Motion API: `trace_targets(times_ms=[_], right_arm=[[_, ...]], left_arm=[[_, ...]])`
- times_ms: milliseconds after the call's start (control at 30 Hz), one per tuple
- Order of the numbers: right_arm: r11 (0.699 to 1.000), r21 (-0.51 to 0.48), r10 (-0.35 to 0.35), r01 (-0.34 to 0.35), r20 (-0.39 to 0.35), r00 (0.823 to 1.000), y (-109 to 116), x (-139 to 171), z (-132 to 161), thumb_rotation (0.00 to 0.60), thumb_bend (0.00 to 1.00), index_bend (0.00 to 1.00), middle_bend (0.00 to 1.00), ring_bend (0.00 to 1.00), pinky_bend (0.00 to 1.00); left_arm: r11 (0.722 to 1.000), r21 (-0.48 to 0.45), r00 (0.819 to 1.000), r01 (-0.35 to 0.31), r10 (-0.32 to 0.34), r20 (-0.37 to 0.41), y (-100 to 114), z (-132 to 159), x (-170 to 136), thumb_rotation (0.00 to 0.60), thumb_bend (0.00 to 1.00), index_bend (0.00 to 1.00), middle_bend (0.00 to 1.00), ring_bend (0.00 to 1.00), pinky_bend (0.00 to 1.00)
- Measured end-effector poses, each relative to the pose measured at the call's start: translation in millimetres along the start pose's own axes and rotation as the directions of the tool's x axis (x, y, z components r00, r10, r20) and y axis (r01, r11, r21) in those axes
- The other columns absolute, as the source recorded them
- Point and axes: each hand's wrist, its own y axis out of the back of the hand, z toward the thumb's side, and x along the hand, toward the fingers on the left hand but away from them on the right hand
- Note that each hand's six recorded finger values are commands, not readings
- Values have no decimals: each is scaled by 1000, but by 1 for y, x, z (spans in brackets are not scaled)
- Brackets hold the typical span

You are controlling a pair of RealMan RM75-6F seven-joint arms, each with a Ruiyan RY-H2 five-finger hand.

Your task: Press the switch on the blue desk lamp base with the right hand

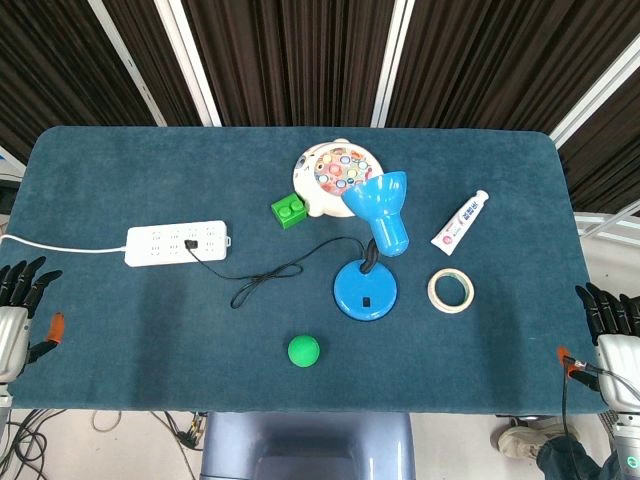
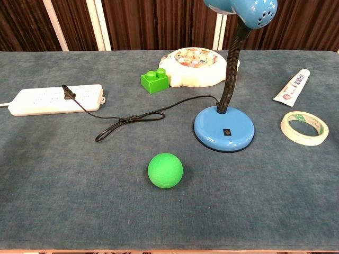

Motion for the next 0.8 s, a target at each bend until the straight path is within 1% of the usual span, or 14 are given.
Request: trace_targets(times_ms=[367,633,700,800], right_arm=[[1000,-4,10,-10,-5,1000,-2,1,2,600,340,0,76,87,0],[999,-43,31,-32,-17,999,-1,2,6,600,340,0,76,87,0],[998,-44,34,-35,-20,999,0,3,6,600,339,0,76,106,17],[998,-46,37,-38,-25,999,-1,4,8,600,339,0,80,197,108]], left_arm=[[1000,-2,1000,-3,3,-4,1,-1,0,600,490,179,37,0,0],[1000,-9,1000,1,-1,-13,1,-1,0,600,490,179,37,0,0],[1000,-9,1000,-1,1,-11,1,-1,0,600,490,179,37,0,0],[1000,-11,1000,1,-1,-12,1,0,0,600,490,179,37,0,0]])
